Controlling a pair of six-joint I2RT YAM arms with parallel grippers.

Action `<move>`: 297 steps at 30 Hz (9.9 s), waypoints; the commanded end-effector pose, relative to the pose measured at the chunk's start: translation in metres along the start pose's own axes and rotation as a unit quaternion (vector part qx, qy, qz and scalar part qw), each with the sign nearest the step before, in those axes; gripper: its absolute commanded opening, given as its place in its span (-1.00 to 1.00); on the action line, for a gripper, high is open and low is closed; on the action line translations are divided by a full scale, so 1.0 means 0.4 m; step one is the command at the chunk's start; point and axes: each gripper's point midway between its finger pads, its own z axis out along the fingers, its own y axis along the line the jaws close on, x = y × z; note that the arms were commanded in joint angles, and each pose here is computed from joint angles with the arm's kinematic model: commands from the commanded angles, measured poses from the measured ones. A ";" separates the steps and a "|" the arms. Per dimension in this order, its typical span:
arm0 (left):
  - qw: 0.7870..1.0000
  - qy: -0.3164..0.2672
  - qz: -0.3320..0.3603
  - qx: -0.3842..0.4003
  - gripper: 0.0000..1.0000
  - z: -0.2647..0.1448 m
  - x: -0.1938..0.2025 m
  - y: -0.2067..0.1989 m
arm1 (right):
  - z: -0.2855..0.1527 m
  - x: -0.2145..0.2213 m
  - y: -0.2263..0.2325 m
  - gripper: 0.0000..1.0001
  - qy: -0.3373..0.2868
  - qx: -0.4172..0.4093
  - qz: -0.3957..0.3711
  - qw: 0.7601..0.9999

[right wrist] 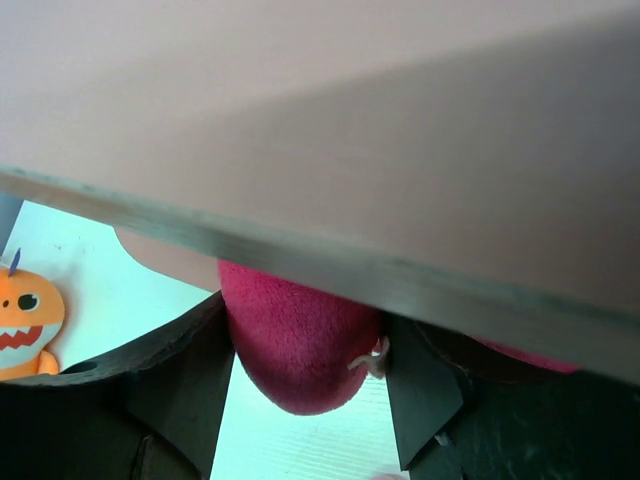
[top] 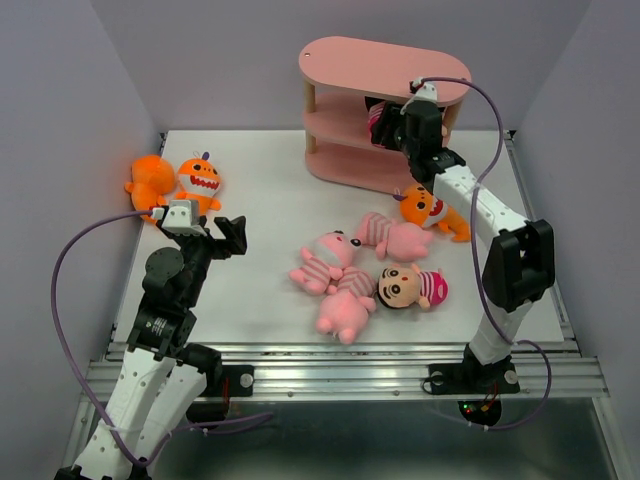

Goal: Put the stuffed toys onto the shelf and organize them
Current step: Place the stuffed toy onto shelf, then grab a stuffed toy with the left arm, then pass the stuffed toy from the left arm to the right, then pass the stuffed toy from the right arm to the left

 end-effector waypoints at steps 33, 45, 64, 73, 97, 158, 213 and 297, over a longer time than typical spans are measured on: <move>1.000 -0.024 0.007 0.004 0.97 0.002 -0.028 -0.002 | -0.085 -0.111 0.017 0.41 -0.052 -0.012 0.039 0.998; 1.000 -0.024 0.006 0.005 0.97 0.000 -0.029 -0.004 | -0.092 -0.112 -0.007 0.06 -0.058 0.002 0.042 0.997; 1.000 -0.024 0.007 0.005 0.97 0.001 -0.027 -0.003 | -0.099 -0.111 -0.001 -0.56 -0.052 -0.021 0.065 0.996; 1.000 -0.023 0.007 0.005 0.97 0.002 -0.026 -0.004 | -0.115 -0.109 0.015 -0.64 -0.047 -0.037 0.085 0.995; 1.000 -0.021 0.007 0.004 0.97 0.004 -0.024 -0.003 | -0.102 -0.051 -0.003 -0.48 0.006 -0.067 0.187 0.980; 0.895 0.282 -0.155 0.310 0.74 -0.019 0.331 -0.750 | -0.604 0.241 -0.319 0.93 0.177 -0.281 -0.154 0.930; 0.831 0.172 0.251 0.466 -1.00 -0.153 0.265 -0.840 | -0.851 0.349 0.018 0.81 0.230 -0.600 -0.253 0.723; 0.764 0.296 -0.506 0.267 -0.09 0.035 0.170 -0.831 | -0.664 0.077 0.096 -0.99 0.041 -0.341 -0.080 0.936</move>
